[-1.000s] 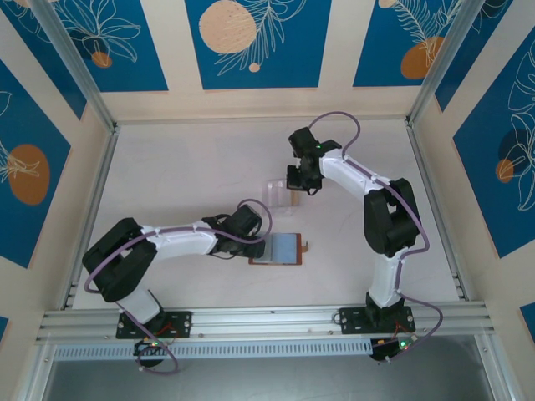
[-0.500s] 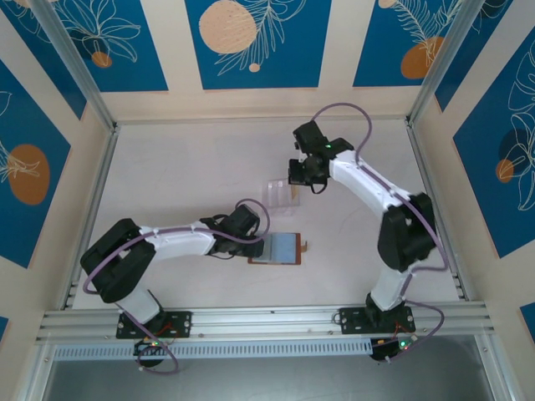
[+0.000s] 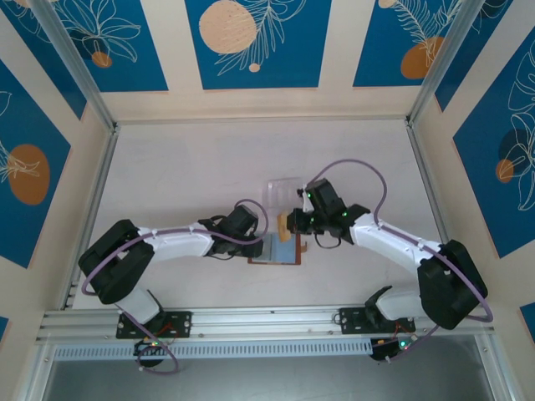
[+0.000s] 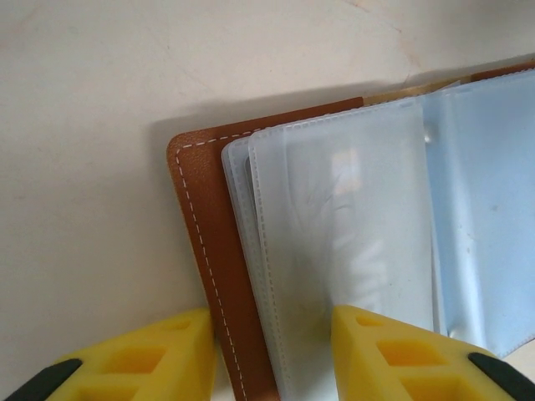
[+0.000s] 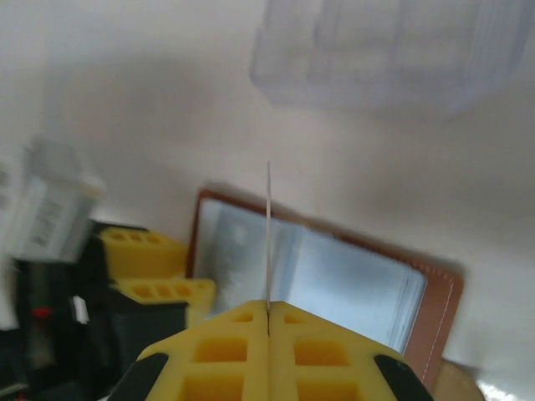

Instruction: Put the credit cards into the card holder

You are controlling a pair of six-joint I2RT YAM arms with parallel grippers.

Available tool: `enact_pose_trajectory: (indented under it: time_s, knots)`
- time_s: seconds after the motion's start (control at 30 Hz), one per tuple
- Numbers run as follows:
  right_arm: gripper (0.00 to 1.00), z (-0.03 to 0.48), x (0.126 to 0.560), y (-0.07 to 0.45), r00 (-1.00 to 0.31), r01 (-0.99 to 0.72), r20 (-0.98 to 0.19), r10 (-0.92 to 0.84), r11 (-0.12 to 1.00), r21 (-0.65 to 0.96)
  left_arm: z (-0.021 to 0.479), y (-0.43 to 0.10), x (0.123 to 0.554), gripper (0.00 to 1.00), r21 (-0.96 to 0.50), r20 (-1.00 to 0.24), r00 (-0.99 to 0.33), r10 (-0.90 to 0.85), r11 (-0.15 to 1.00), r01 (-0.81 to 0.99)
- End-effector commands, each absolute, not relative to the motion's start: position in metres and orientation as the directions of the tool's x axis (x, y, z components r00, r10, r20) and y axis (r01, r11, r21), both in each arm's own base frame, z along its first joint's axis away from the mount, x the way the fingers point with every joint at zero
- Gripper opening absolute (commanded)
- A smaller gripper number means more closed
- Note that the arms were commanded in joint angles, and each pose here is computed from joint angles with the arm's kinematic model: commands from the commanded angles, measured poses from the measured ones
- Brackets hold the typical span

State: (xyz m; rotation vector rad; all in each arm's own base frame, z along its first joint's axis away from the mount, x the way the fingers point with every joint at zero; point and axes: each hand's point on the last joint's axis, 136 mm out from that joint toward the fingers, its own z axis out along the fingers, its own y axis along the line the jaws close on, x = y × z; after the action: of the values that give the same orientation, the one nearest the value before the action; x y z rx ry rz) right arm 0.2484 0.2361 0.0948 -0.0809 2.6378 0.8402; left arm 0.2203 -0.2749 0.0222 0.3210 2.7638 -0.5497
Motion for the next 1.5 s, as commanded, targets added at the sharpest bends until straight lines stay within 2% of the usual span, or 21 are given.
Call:
enact_pose_trajectory:
  time_s: [0.0, 0.13, 0.47, 1.47]
  knots:
    - [0.0, 0.106, 0.254, 0.26, -0.908, -0.178, -0.398, 0.128, 0.744, 0.644, -0.001, -0.274, 0.196, 0.38, -0.361, -0.242, -0.947, 0.211, 0.886, 0.29]
    - [0.0, 0.087, 0.246, 0.256, -0.905, -0.135, -0.382, 0.188, 0.724, 0.676, -0.004, -0.272, 0.195, 0.38, -0.356, -0.233, -0.949, 0.213, 0.889, 0.287]
    - [0.0, 0.076, 0.243, 0.248, -0.894, -0.094, -0.374, 0.244, 0.716, 0.692, -0.006, -0.272, 0.193, 0.38, -0.358, -0.227, -0.951, 0.211, 0.889, 0.283]
    - [0.0, 0.051, 0.241, 0.247, -0.903, -0.077, -0.364, 0.229, 0.746, 0.661, -0.006, -0.271, 0.192, 0.37, -0.366, -0.227, -0.952, 0.203, 0.889, 0.277]
